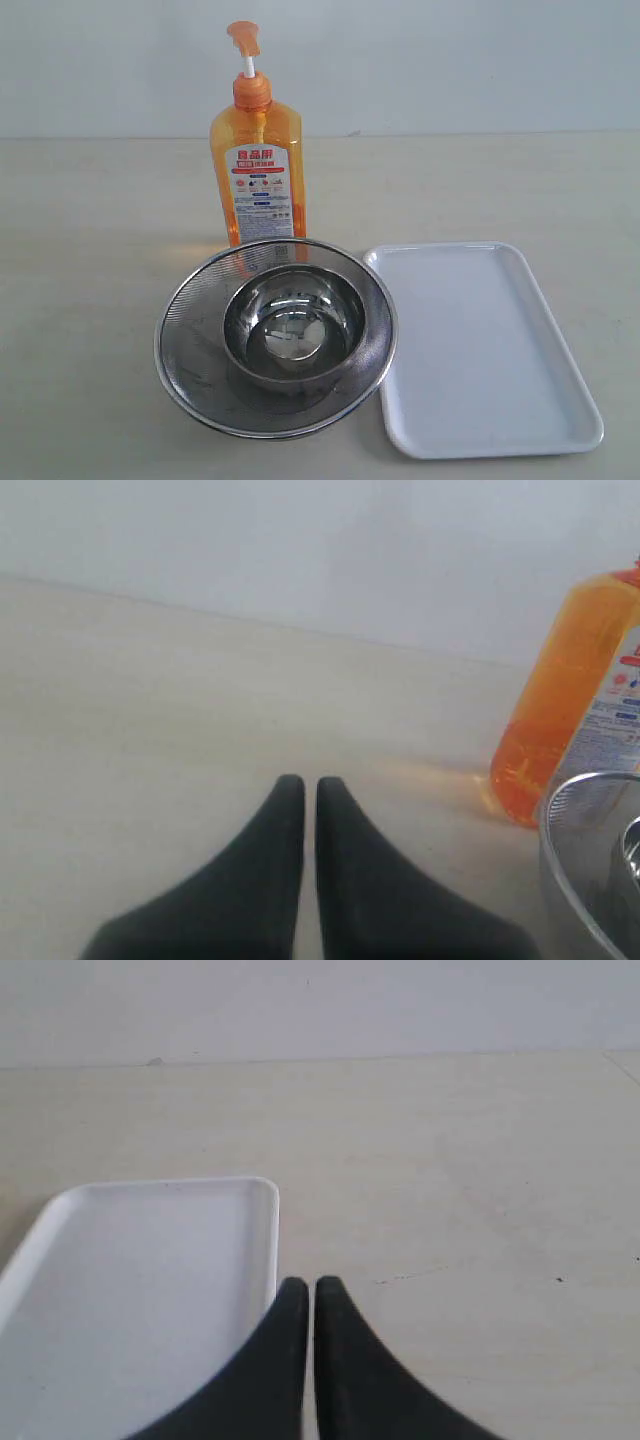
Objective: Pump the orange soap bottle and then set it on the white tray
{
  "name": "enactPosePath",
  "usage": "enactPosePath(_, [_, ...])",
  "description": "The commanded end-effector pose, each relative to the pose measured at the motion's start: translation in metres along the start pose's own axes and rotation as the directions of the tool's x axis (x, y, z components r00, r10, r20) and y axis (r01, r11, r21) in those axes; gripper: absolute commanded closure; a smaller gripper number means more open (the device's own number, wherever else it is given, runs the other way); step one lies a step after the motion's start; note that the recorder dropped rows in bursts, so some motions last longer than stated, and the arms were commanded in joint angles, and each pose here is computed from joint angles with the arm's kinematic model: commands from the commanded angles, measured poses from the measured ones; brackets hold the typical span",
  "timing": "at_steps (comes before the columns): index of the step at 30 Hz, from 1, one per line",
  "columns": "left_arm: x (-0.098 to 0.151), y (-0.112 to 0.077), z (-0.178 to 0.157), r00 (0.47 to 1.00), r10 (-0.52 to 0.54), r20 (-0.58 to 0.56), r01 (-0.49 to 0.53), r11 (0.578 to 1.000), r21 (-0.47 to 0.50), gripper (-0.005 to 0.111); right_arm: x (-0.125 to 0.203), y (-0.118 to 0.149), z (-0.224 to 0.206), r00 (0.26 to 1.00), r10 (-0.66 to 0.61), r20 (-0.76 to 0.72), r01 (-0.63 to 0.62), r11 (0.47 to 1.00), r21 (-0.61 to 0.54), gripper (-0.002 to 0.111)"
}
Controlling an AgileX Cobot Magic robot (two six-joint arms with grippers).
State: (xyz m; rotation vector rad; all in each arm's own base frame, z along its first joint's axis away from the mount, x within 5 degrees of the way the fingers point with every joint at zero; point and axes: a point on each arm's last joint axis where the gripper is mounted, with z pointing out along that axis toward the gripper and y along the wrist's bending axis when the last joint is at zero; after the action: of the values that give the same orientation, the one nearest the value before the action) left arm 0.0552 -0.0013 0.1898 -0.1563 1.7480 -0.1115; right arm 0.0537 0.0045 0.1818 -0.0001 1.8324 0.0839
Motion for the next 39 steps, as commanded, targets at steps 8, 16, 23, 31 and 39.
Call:
enactPosePath(8, [-0.057, -0.006, -0.018, 0.938, 0.050, 0.342, -0.052, 0.999, -0.005, 0.102, -0.001, 0.000, 0.000, 1.000, -0.007, 0.016, 0.007, 1.000, 0.005, 0.108])
enactPosePath(16, [-0.126, -0.017, -0.041, 0.863, 0.179, 0.473, -0.173, 0.983, -0.056, 0.102, -0.001, 0.000, 0.000, 1.000, -0.006, 0.016, 0.006, 1.000, 0.005, 0.108])
enactPosePath(23, [-0.136, -0.017, -0.047, 0.796, 0.166, 0.582, -0.152, 0.986, -0.074, 0.102, -0.001, 0.000, 0.000, 1.000, -0.008, 0.016, 0.008, 1.000, 0.005, 0.108])
enactPosePath(31, [-0.127, -0.018, -0.041, 0.874, 0.062, 0.481, -0.071, 0.997, 0.000, 0.102, -0.001, 0.000, 0.000, 1.000, -0.007, 0.016, 0.007, 1.000, 0.005, 0.108])
enactPosePath(39, [-0.146, -0.020, -0.011, 0.940, 0.044, 0.338, -0.048, 0.999, 0.003, 0.102, -0.001, 0.000, 0.000, 1.000, -0.009, 0.016, 0.009, 1.000, 0.005, 0.108])
